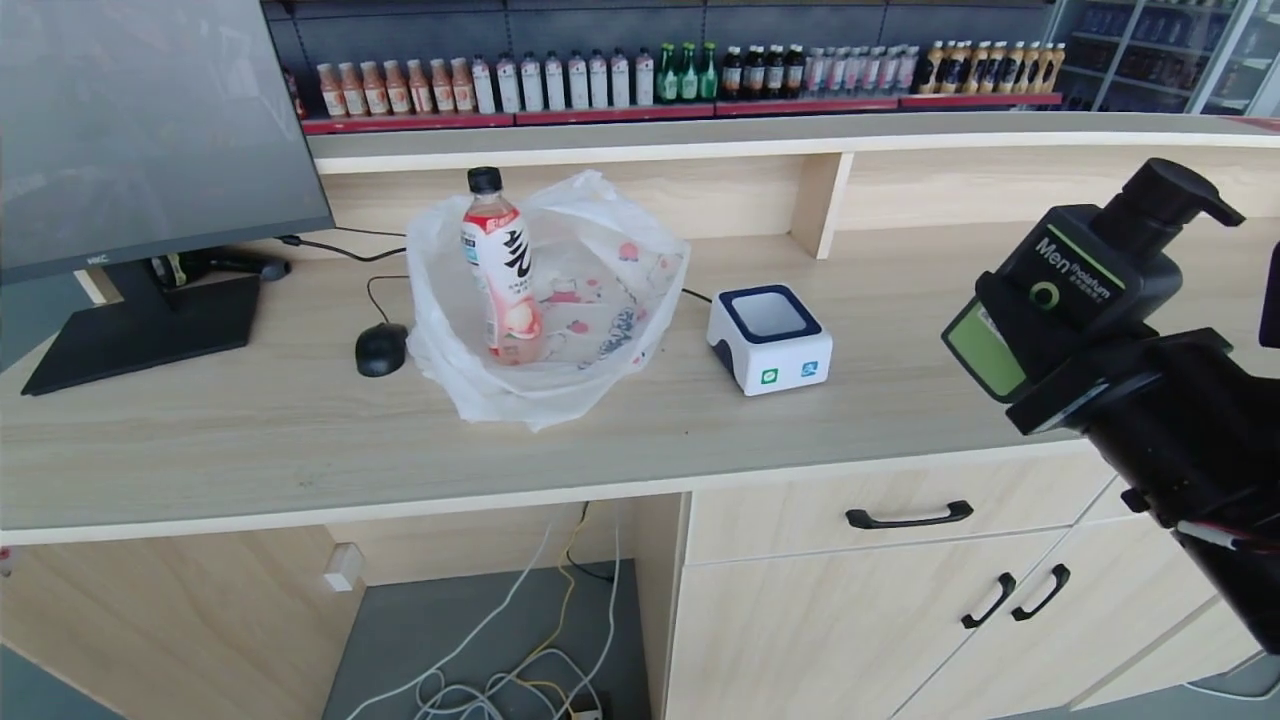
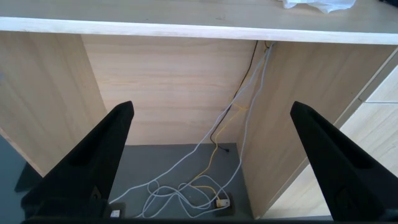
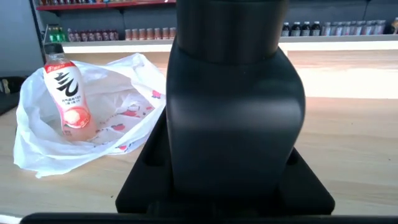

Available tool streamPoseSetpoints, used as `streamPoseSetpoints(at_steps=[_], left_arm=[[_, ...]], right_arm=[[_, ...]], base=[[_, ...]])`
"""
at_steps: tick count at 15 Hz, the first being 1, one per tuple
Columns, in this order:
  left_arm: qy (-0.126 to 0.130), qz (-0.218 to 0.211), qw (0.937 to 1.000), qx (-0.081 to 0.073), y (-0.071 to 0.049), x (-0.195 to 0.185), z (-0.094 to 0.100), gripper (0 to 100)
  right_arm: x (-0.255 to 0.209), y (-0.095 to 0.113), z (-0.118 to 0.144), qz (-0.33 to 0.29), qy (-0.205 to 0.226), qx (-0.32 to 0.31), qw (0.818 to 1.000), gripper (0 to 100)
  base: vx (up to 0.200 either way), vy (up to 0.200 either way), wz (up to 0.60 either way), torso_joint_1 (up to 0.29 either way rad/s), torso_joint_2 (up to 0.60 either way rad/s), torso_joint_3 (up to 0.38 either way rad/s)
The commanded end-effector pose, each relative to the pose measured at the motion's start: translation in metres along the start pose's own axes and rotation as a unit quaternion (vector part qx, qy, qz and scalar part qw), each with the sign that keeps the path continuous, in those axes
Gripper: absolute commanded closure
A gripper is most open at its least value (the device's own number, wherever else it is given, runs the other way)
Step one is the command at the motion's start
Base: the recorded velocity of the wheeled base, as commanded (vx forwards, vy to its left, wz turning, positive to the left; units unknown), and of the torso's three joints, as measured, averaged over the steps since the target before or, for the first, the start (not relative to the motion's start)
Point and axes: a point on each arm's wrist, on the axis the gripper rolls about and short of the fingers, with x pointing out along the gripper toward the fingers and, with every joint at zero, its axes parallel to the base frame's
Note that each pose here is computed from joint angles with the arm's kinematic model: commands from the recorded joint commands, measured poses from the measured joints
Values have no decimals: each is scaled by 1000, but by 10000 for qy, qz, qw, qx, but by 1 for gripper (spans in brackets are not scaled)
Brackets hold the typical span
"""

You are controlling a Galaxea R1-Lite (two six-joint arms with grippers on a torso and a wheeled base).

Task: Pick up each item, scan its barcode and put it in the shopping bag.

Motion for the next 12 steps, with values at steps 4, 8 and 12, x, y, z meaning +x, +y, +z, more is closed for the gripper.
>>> streamPoseSetpoints(at_steps=[4,8,12], left_arm=[[-4,4,10000,-2,0,0,0,0],[-4,4,10000,-2,0,0,0,0],[-4,4,10000,-2,0,0,0,0]], right_arm=[[21,7,-13,248,72,-9,9997,100],[26,13,-33,347,394,231,9984,100],[47,30,-38,555,291,553,9965,100]], base=[[0,0,0,0,0,0],[0,0,0,0,0,0],[0,0,0,0,0,0]])
